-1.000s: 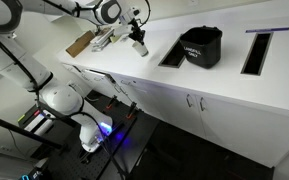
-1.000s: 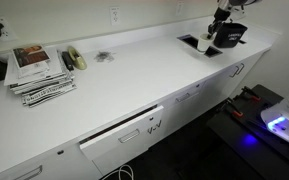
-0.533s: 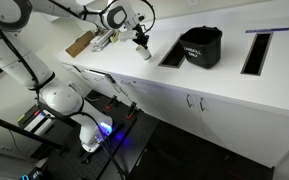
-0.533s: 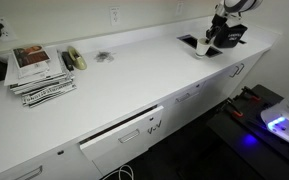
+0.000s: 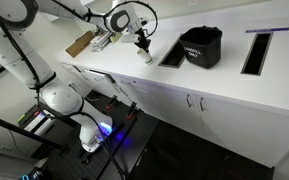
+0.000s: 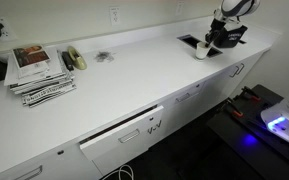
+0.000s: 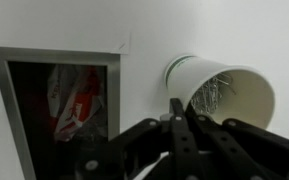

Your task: Move the mug to the right

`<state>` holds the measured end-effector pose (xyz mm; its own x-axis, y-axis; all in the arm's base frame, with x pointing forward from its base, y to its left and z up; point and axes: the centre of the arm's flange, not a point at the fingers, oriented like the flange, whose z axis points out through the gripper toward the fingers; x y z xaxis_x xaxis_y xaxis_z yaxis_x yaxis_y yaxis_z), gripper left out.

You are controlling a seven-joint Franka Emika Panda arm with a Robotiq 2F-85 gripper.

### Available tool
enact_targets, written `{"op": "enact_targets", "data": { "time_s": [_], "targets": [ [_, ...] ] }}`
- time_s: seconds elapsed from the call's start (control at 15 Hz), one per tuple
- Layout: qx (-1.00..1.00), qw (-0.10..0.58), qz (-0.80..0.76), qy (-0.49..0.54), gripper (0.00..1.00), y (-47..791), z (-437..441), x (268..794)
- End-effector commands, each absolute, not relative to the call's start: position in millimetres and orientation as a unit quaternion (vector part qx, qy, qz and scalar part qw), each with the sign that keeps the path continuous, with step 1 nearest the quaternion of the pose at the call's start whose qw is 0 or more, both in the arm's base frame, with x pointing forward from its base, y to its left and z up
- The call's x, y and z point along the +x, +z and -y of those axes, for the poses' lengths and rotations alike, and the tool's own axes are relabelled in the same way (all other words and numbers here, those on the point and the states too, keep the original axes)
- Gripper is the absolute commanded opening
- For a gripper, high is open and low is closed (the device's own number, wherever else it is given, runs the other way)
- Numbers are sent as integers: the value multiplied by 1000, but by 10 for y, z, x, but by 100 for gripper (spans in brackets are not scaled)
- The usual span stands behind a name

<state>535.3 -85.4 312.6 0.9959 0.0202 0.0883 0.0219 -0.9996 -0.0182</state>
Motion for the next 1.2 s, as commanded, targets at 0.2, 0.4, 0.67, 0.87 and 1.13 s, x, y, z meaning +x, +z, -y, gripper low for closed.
{"op": "enact_targets", "data": {
  "time_s": [0.2, 0.4, 0.67, 0.87, 1.13],
  "targets": [
    [-998, 15, 9, -53, 50, 3271, 846, 5261],
    [-997, 28, 13, -68, 74, 3542, 840, 5089],
    [-995, 52, 30, -85, 99, 4025, 832, 4822],
    [-994, 58, 48, -82, 100, 4380, 824, 4596],
    [-993, 53, 56, -85, 100, 4733, 810, 4365]
  ]
}}
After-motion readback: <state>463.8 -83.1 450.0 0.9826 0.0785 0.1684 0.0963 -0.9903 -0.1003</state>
